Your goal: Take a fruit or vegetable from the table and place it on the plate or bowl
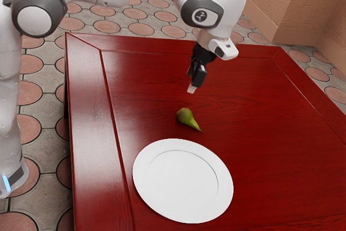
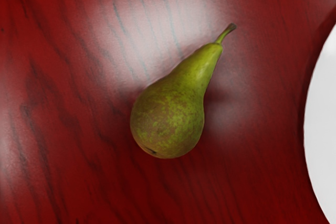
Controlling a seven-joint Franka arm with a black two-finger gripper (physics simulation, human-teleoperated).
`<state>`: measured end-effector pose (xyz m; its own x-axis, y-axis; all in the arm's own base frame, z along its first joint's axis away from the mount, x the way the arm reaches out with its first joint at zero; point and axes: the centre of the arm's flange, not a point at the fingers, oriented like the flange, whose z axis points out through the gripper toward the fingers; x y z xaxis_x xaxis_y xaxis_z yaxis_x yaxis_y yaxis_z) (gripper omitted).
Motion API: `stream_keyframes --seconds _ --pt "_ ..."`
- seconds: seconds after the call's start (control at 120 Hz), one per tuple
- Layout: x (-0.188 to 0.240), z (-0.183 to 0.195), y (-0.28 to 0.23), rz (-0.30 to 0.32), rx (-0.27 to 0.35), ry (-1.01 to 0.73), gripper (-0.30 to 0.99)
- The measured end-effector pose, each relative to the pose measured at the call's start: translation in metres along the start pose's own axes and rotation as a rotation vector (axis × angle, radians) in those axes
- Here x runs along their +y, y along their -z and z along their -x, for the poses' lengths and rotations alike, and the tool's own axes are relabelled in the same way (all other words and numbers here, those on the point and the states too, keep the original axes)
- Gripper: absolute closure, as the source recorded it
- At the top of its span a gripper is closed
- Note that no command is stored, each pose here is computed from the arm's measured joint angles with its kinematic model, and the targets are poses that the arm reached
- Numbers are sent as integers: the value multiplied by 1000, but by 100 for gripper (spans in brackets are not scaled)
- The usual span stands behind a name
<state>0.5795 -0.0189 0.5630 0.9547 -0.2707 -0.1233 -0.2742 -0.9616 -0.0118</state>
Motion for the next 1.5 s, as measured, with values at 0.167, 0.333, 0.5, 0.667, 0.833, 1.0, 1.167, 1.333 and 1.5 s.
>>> stream_keyframes --seconds 0.167,0.333,0.5,0.667,0.833,1.0,1.167,1.333,1.5 --pt "-6 -21 -31 4 -17 7 0" --pt "-5 -24 -47 16 -24 10 0" --pt "-2 -21 -60 22 -31 11 0" --pt "-2 -16 -67 28 -28 15 0" --pt "-23 -11 -76 31 -26 53 0" --pt "-22 -12 -92 39 -28 53 0" --pt "-21 -13 -102 50 -22 53 0" --pt "-19 -18 -107 57 -6 51 0" --pt "-18 -26 -116 68 10 50 0"
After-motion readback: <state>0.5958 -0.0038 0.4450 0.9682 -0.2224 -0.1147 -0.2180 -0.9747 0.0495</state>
